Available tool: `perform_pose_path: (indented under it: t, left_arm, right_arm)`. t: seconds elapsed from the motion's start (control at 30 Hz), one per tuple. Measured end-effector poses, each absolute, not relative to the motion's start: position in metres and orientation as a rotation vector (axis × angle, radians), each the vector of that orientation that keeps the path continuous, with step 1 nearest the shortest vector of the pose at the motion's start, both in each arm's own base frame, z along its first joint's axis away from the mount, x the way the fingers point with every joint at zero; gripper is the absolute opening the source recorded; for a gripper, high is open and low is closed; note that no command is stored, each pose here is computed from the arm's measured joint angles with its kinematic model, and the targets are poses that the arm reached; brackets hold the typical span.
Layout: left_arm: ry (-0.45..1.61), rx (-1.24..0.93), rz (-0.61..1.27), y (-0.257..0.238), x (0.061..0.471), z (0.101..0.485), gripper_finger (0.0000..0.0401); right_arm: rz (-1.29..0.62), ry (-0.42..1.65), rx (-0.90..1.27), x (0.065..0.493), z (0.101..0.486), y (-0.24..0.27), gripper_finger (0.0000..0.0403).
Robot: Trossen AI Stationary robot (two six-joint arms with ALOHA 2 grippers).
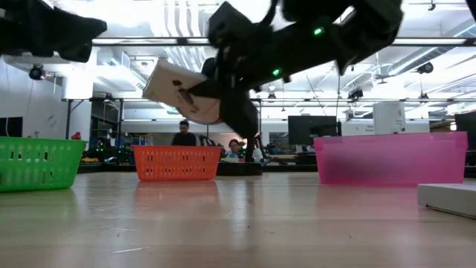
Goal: Pick and place items into bin
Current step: Put the left card reader box into the orange bin
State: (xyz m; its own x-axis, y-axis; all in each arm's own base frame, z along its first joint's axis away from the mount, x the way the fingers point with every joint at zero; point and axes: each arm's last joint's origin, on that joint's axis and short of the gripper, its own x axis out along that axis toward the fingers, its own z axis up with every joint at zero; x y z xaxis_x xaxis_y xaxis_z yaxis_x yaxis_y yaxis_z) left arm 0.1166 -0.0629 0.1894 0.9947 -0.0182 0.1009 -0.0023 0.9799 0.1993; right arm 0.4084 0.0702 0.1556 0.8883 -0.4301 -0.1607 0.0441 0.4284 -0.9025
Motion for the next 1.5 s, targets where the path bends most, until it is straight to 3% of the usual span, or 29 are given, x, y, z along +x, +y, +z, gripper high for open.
perform_pose_path:
  t: [0.37, 1.5]
  left_arm:
    - [-0.111, 0.194, -0.006, -0.06, 0.113, 0.186, 0.0002]
    - [-0.106, 0.198, -0.006, -0.06, 0.113, 0.185, 0.0002]
  right_arm:
    - [-0.374, 0.436, -1.081, 0.436, 0.15, 0.045, 0.0038]
    - [-0.293, 0.611, -0.872, 0.454, 0.157, 0.007, 0.0038]
